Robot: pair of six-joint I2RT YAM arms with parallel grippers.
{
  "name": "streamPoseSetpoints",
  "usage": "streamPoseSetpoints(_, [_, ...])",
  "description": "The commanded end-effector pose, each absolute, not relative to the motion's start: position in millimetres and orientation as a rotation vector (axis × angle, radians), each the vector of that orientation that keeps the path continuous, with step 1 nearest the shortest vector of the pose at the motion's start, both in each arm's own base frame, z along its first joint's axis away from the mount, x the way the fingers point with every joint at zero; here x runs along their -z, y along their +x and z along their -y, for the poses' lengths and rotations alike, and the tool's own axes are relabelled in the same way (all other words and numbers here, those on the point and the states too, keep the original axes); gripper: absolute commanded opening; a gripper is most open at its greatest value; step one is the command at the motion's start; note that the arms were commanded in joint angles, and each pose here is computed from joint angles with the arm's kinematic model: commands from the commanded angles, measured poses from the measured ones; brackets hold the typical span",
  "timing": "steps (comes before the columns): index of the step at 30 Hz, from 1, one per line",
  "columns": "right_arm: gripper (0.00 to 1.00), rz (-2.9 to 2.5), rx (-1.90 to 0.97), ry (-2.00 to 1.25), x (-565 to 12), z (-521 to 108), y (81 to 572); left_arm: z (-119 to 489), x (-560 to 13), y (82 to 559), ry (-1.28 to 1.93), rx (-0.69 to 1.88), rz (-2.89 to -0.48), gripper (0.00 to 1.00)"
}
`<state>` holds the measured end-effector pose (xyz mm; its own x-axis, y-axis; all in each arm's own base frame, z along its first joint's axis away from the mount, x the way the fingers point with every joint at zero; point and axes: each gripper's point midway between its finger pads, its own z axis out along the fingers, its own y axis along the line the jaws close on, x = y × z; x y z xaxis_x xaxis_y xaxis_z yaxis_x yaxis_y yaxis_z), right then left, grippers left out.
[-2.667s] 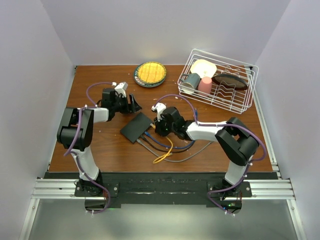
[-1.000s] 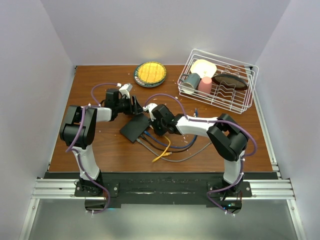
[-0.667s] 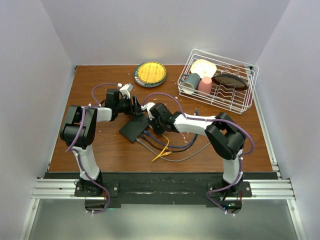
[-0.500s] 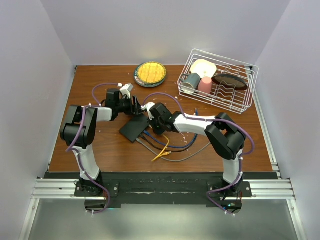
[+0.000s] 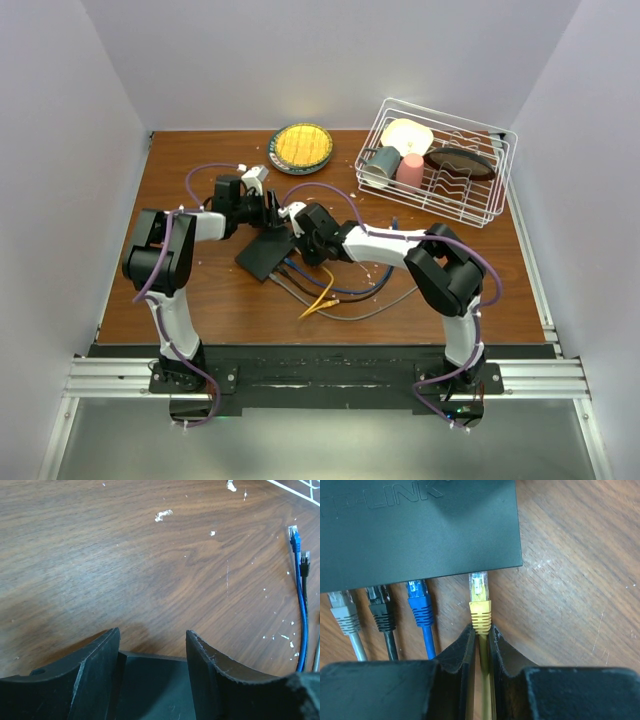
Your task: Insert the plug into the switch port
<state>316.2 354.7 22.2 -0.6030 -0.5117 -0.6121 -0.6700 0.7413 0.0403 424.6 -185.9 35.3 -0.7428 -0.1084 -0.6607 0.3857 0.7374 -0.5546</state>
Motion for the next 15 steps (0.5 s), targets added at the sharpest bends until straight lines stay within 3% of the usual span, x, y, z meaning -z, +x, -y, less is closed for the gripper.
streamPoseSetpoints(1, [0.00,-2.331,-0.355,-0.865,-18,-365,326,212,-37,406,0.298,1.033,-2.269,0.59])
streamPoseSetpoints(15, [0.00,-2.167,-0.486,-0.552,-35,-368,338,213,-28,371,0.207,1.094,-2.403,0.50])
